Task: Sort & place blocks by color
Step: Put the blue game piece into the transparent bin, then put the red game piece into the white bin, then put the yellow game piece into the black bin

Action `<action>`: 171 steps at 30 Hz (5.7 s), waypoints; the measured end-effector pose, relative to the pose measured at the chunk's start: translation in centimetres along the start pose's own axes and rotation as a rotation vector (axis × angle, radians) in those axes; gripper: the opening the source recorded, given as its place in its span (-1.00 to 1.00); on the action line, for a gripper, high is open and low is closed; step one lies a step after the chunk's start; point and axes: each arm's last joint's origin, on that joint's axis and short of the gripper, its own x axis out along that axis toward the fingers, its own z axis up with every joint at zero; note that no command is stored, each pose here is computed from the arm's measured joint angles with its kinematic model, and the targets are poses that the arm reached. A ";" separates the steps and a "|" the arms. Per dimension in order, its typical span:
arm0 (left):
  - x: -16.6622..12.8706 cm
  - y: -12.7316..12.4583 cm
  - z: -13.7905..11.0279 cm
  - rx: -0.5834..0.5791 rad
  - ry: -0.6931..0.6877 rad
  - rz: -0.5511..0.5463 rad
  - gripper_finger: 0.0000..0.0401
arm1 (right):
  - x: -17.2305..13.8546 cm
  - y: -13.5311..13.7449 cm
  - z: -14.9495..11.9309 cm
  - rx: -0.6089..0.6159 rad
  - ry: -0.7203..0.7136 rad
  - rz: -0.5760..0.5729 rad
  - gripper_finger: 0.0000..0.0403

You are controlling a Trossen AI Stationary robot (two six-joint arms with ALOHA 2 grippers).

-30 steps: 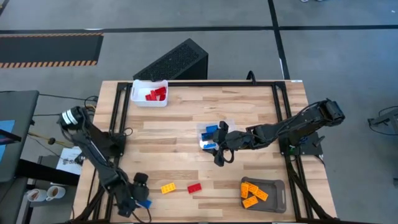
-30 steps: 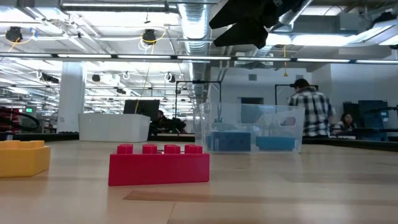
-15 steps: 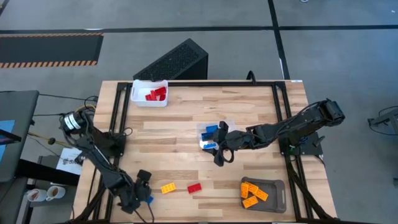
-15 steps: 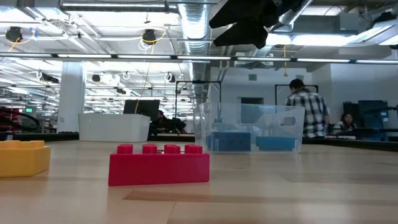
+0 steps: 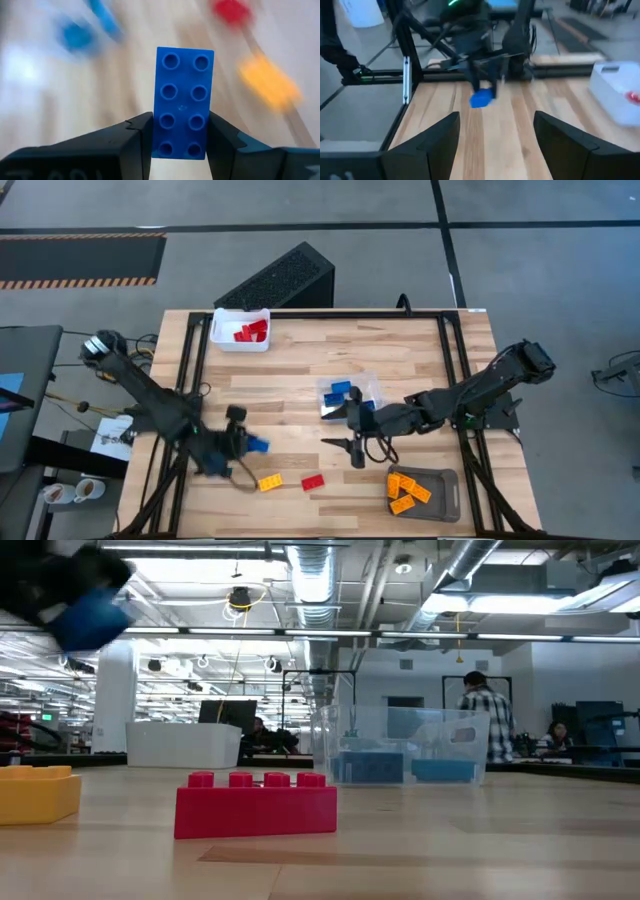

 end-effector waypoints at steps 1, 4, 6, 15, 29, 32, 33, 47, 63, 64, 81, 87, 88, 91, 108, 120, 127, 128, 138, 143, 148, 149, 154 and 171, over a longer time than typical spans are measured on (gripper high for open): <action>-0.5 1.3 0.6 -0.010 -0.063 0.024 -0.49 | -0.1 0.3 0.3 -0.016 -0.016 -0.004 0.36; -1.0 4.9 1.8 -0.050 -0.192 0.085 -0.49 | -0.5 1.1 1.2 -0.050 -0.056 0.002 0.36; -1.2 7.1 3.1 -0.093 -0.327 0.081 -0.49 | -0.9 1.8 1.8 -0.073 -0.081 0.021 0.36; 4.4 12.3 5.4 -0.119 -0.610 -0.025 -0.49 | -2.3 3.5 2.2 -0.122 -0.081 -0.026 0.36; 15.5 15.7 7.4 -0.212 -0.547 -0.076 -0.23 | -2.5 3.3 1.5 -0.107 -0.018 -0.081 0.36; 16.6 15.9 7.8 -0.224 -0.520 -0.084 -0.04 | -3.0 3.5 1.4 -0.116 -0.010 -0.107 0.36; 16.8 16.0 7.9 -0.218 -0.516 -0.094 0.02 | -3.1 3.6 1.5 -0.116 -0.013 -0.114 0.36; 10.9 13.5 9.6 -0.217 -0.352 -0.116 0.62 | -5.6 4.9 2.1 -0.119 -0.052 -0.104 0.36; 11.0 -2.4 8.7 -0.401 -0.305 -0.173 0.36 | -5.2 4.0 2.1 -0.073 -0.047 -0.181 0.36; 11.5 -2.8 8.6 -0.413 -0.300 -0.185 0.37 | -5.2 3.9 2.1 -0.072 -0.047 -0.185 0.36; 18.0 -6.1 7.5 -0.476 -0.101 -0.181 0.74 | -4.8 3.2 1.9 -0.070 -0.013 -0.212 0.36; 18.6 -4.7 6.8 -0.417 -0.035 -0.070 0.11 | -5.1 3.6 1.7 -0.073 -0.007 -0.195 0.36; 18.7 -4.4 6.7 -0.413 -0.022 -0.070 -0.07 | -5.1 3.7 1.7 -0.073 -0.007 -0.195 0.36; 18.5 -3.5 6.8 -0.377 -0.001 -0.093 -0.50 | -5.1 3.7 1.7 -0.073 -0.007 -0.195 0.36; 2.4 11.5 -0.8 -0.522 -0.112 0.492 -0.49 | -5.0 3.4 1.6 -0.081 0.005 -0.204 0.36; -1.8 19.5 -10.3 -0.919 -0.184 0.712 -0.49 | -3.7 1.2 2.0 -0.067 0.004 -0.281 0.36; -1.1 21.8 -12.5 -0.998 -0.070 0.773 -0.49 | -3.0 -0.2 2.2 -0.026 0.018 -0.254 0.36; -0.9 22.1 -12.7 -1.006 -0.060 0.766 -0.48 | -2.9 -0.3 2.2 -0.021 0.021 -0.243 0.36; 0.7 24.4 -14.0 -1.062 -0.039 0.796 -0.02 | -2.9 -0.2 2.2 -0.017 0.027 -0.215 0.36; 0.7 24.9 -13.4 -1.032 -0.133 0.753 0.24 | -2.2 -0.7 2.0 0.047 0.010 -0.234 0.36; -0.5 24.2 -11.0 -0.898 -0.436 0.431 0.34 | -0.3 -1.8 0.7 0.181 0.006 -0.279 0.36; -1.0 23.7 -10.2 -0.861 -0.499 0.372 0.33 | 0.0 -1.9 0.2 0.172 0.023 -0.287 0.36; -3.4 20.8 -7.2 -0.733 -0.695 0.267 0.10 | 3.0 -0.8 -0.4 0.080 -0.062 -0.161 0.36; -4.4 12.0 -4.3 -0.570 -0.807 0.071 -0.65 | 15.9 2.4 -4.8 -0.007 0.146 0.112 0.36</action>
